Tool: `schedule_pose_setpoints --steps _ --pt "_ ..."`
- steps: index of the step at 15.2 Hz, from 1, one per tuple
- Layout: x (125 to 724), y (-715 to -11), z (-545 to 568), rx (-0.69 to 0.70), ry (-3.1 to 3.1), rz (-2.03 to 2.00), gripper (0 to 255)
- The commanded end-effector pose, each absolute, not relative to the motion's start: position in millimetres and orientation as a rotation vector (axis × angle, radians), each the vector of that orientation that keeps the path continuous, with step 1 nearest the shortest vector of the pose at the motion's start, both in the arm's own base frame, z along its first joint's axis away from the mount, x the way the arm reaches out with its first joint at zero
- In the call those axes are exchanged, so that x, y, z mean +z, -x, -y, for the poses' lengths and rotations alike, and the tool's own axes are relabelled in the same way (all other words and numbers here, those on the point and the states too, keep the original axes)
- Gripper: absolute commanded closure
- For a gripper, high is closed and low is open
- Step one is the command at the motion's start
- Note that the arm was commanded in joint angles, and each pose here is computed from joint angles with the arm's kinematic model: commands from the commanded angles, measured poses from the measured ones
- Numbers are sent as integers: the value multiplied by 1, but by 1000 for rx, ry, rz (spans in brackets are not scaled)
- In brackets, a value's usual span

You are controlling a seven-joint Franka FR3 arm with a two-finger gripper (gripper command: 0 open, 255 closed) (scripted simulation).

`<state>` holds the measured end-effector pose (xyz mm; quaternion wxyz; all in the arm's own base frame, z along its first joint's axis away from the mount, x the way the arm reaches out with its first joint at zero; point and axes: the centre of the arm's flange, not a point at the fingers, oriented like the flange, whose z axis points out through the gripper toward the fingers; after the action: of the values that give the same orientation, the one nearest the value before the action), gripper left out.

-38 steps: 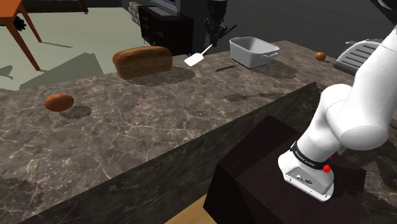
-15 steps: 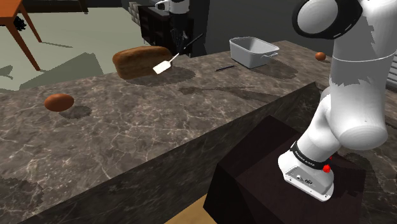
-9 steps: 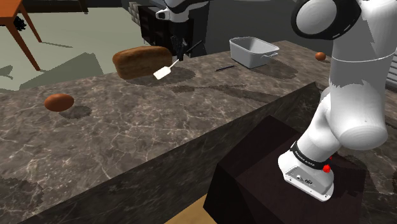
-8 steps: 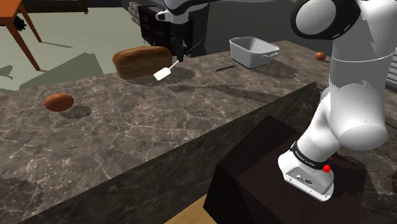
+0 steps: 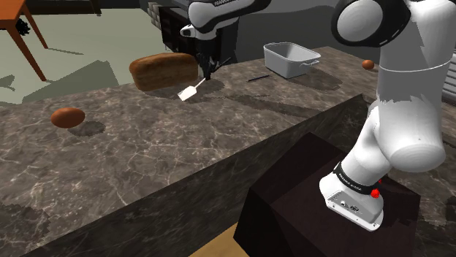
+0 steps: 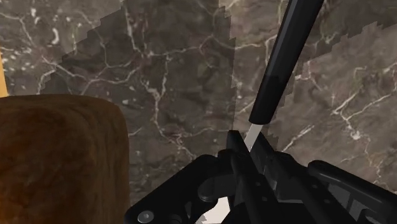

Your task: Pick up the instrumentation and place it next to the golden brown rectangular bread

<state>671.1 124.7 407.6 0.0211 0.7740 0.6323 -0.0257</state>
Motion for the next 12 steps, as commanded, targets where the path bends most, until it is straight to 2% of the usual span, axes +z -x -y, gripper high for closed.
schedule_pose_setpoints --steps 1,12 --pt "397 -670 -125 -79 -2399 -1960 255" --pt "351 -670 -125 -79 -2399 -1960 255"
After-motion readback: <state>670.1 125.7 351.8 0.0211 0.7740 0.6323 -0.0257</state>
